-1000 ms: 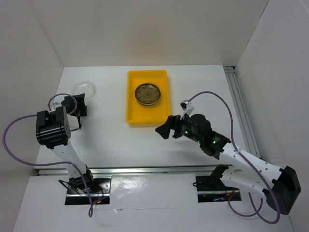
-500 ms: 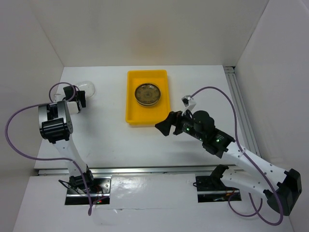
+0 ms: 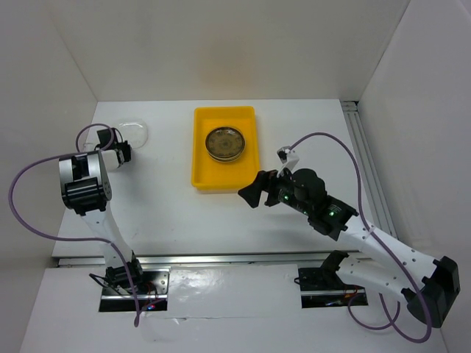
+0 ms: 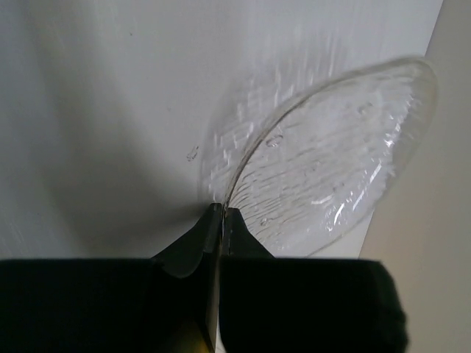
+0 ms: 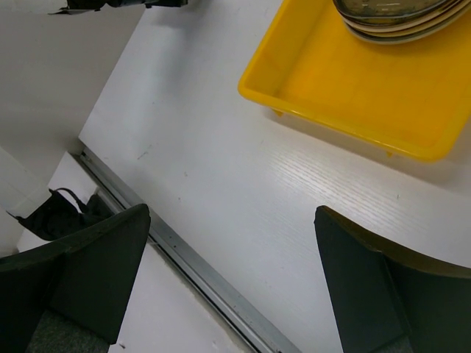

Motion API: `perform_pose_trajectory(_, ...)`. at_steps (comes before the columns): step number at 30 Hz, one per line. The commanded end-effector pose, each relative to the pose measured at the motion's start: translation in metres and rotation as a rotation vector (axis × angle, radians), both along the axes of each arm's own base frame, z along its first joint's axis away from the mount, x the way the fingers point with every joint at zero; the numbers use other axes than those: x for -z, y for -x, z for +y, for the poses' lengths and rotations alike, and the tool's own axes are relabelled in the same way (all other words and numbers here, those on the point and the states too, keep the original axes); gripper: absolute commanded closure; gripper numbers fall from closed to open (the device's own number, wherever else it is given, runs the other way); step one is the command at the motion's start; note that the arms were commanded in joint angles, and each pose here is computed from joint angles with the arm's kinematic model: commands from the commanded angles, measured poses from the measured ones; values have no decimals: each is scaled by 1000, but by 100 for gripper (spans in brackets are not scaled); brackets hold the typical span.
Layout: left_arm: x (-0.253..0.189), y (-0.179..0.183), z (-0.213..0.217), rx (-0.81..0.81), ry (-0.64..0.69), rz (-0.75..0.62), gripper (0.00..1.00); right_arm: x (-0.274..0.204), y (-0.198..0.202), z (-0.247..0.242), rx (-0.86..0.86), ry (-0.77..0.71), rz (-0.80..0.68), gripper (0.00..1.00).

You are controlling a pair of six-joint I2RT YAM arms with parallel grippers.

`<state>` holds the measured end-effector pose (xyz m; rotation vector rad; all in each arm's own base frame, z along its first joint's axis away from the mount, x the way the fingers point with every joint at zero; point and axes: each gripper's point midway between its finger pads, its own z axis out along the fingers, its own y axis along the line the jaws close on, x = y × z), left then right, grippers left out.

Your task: Place the plates into the plastic bin on the countertop

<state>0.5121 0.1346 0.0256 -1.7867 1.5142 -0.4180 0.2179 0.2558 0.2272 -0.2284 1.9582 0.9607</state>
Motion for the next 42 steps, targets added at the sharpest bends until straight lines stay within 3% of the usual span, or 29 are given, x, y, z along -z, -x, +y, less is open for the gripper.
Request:
perform_pose_trajectory(1,12,14,-21,87,30,86,100,-15,1,-6,23,-10,-33,0)
perform_pose_trajectory(5,-64,-9,-38,222,-31,-121,100,-22,7,-14,36,-23,-34,0)
perform_pose_trajectory(7,-121,-18,-51,298,-88,-242,100,-23,10,-20,49,-20,-36,0)
perform_pose_trajectory(10,-188,-36,-87,493,-191,-379,100,-23,6,-33,104,10,-63,0)
perform_pose_trajectory(12,-186,-36,-123,658,-190,-320,100,-22,1,-40,145,29,-74,0)
perform_pose_trajectory(13,-209,-44,-134,706,-227,-351,100,-22,0,-42,154,31,-75,0)
perform_pose_trajectory(16,-217,-46,-176,877,-281,-345,100,-22,1,-40,146,29,-74,0)
perform_pose_trajectory(20,-211,-45,-231,1182,-211,-403,100,-23,9,-36,110,8,-52,0)
perform_pose_trajectory(25,-186,-45,-271,1383,-281,-343,100,-13,14,-40,115,7,-23,0)
perform_pose_trajectory(31,-177,-46,-285,1419,-395,-228,100,-10,20,-47,128,10,-16,0)
perform_pose_trajectory(42,-113,-34,-300,1463,-314,-93,100,-9,23,-52,139,13,-5,0)
